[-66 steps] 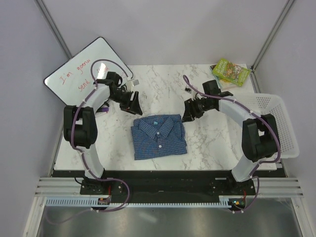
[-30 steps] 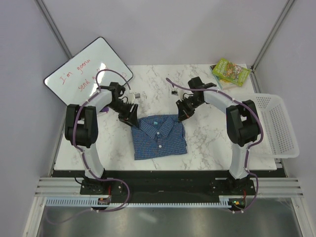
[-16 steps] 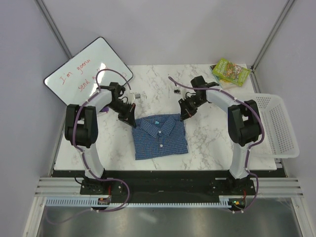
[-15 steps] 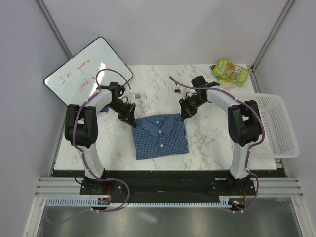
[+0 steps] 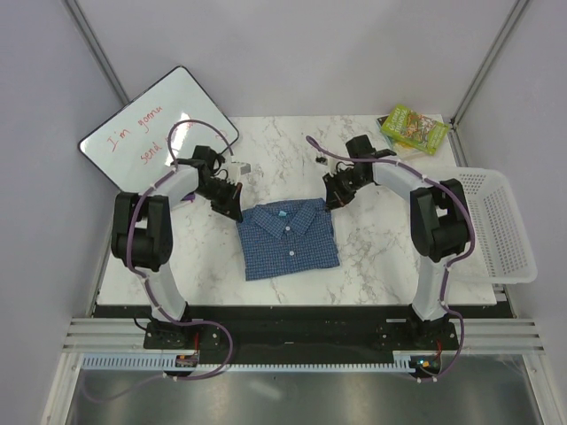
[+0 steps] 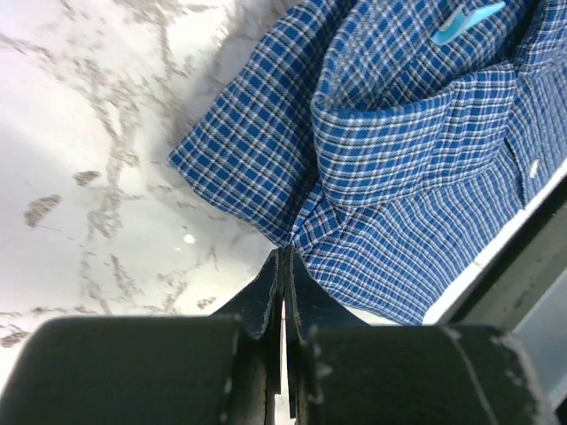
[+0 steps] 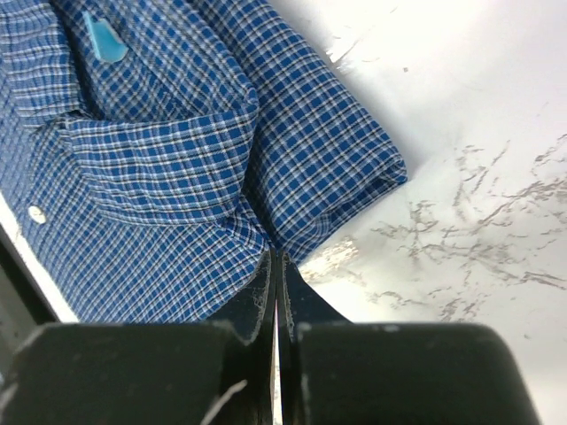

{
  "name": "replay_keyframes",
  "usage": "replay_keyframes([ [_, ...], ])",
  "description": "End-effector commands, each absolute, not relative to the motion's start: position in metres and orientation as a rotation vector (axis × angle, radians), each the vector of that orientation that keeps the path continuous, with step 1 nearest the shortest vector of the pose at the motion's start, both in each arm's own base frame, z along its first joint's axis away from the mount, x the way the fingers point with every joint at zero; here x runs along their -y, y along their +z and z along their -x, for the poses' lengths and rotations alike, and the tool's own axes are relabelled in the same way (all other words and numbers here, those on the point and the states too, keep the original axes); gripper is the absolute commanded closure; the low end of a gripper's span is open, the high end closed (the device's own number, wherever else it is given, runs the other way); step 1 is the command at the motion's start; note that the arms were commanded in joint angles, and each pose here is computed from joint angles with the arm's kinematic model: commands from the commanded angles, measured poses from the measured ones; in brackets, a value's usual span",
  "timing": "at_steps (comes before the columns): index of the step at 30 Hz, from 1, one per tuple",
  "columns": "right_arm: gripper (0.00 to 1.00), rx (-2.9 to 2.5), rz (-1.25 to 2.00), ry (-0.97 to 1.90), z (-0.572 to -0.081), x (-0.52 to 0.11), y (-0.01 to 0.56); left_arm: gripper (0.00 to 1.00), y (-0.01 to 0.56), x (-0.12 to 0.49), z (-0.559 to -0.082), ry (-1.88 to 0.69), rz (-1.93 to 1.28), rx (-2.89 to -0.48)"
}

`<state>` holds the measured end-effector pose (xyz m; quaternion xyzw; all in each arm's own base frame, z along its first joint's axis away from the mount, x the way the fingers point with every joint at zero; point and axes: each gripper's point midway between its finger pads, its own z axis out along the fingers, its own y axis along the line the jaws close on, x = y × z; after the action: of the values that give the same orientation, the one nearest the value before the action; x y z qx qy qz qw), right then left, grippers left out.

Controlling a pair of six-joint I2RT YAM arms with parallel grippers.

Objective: Fold and stack the long sleeve shirts
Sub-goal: Fold the shirt

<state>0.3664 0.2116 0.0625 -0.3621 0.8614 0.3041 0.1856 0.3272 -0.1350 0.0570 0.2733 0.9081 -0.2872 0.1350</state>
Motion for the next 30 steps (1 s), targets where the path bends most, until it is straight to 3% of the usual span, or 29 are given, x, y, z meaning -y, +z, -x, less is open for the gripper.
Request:
replay_keyframes([
  [1, 1.0, -2.447, 0.954, 0.759, -0.388, -0.199, 0.043, 0.98, 0.04, 0.123, -0.359, -0.688, -0.746, -2.622],
  [6, 1.0, -2.476, 0.853, 0.746, -0.392, -0.199, 0.033, 0.98, 0.046, 0.117, -0.378, -0.624, -0.69, -2.592],
  [8, 1.0, -2.486, 0.819, 0.738, -0.394, -0.199, 0.031, 0.77, 0.057, 0.12, -0.381, -0.638, -0.694, -2.562],
  [9, 0.93, -2.489, 0.808, 0.754, -0.394, -0.201, 0.033, 0.55, 0.065, 0.123, -0.382, -0.652, -0.701, -2.541],
  [11, 0.83, -2.476, 0.778, 0.801, -0.392, -0.206, 0.05, 0.4, 0.095, 0.124, -0.386, -0.626, -0.712, -2.451],
  [12, 0.66, -2.463, 0.765, 0.822, -0.39, -0.208, 0.06, 0.3, 0.11, 0.124, -0.388, -0.608, -0.718, -2.409],
  [14, 0.51, -2.409, 0.72, 0.859, -0.388, -0.211, 0.093, 0.14, 0.156, 0.132, -0.39, -0.563, -0.773, -2.268],
  [15, 0.42, -2.381, 0.711, 0.901, -0.386, -0.212, 0.106, 0.01, 0.166, 0.135, -0.39, -0.514, -0.811, -2.231],
  [21, 0.15, -2.315, 0.618, 0.885, -0.381, -0.19, 0.153, 0.01, 0.174, 0.194, -0.339, -0.295, -1.351, -1.986],
  [25, 0.06, -2.302, 0.566, 0.825, -0.38, -0.166, 0.164, 0.01, 0.146, 0.245, -0.307, -0.384, -1.584, -1.97],
  [30, 0.02, -2.301, 0.524, 0.786, -0.379, -0.139, 0.169, 0.01, 0.103, 0.277, -0.315, -0.431, -1.723, -2.001],
])
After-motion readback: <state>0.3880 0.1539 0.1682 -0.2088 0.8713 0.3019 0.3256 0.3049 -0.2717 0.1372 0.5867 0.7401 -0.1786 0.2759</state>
